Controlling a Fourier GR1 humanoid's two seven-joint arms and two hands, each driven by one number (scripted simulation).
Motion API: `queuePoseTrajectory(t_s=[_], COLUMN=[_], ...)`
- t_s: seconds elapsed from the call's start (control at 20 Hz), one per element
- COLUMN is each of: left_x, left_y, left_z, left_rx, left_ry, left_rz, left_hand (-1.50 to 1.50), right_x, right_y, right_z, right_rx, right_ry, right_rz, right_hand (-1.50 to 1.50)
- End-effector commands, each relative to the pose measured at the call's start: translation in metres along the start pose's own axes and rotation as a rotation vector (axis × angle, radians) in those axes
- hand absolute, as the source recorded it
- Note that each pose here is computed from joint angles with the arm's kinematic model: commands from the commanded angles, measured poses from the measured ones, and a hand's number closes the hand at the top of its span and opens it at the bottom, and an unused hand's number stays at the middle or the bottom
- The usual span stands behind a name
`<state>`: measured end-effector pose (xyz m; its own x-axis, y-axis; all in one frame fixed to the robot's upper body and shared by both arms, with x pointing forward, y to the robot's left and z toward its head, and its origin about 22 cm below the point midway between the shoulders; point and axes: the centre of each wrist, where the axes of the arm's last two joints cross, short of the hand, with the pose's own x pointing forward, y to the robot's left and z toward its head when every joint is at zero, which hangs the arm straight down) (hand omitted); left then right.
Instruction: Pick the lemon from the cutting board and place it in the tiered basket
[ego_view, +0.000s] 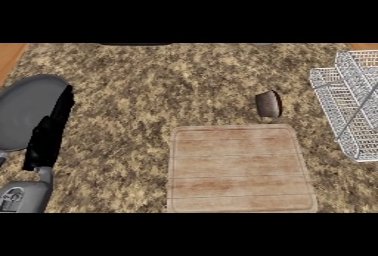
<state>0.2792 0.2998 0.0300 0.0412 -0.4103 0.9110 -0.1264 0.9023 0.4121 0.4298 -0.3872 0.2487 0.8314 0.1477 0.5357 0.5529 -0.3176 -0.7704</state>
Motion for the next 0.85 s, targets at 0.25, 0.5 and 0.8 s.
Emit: queuePoseTrajectory(t_s=[0.25, 0.5, 0.8], left_x=[-0.004, -0.016, -0.02], left_y=[-0.002, 0.014, 0.01], left_z=[0.003, 0.007, 0.013], left_rx=[0.031, 0.062, 0.052], left_ry=[0.023, 0.052, 0.084], left_rz=[-0.007, -0.02, -0.018], left_hand=[0.0, 0.0, 0.0], right_x=[0.013, 0.006, -0.015], right_y=[-0.044, -0.048, -0.052], right_z=[-0.002, 0.027, 0.077], right_rx=[-0.017, 0.007, 0.015], right_ry=[0.336, 0.331, 0.263], right_rz=[-0.211, -0.238, -0.318], right_hand=[-1.5, -1.5, -1.5])
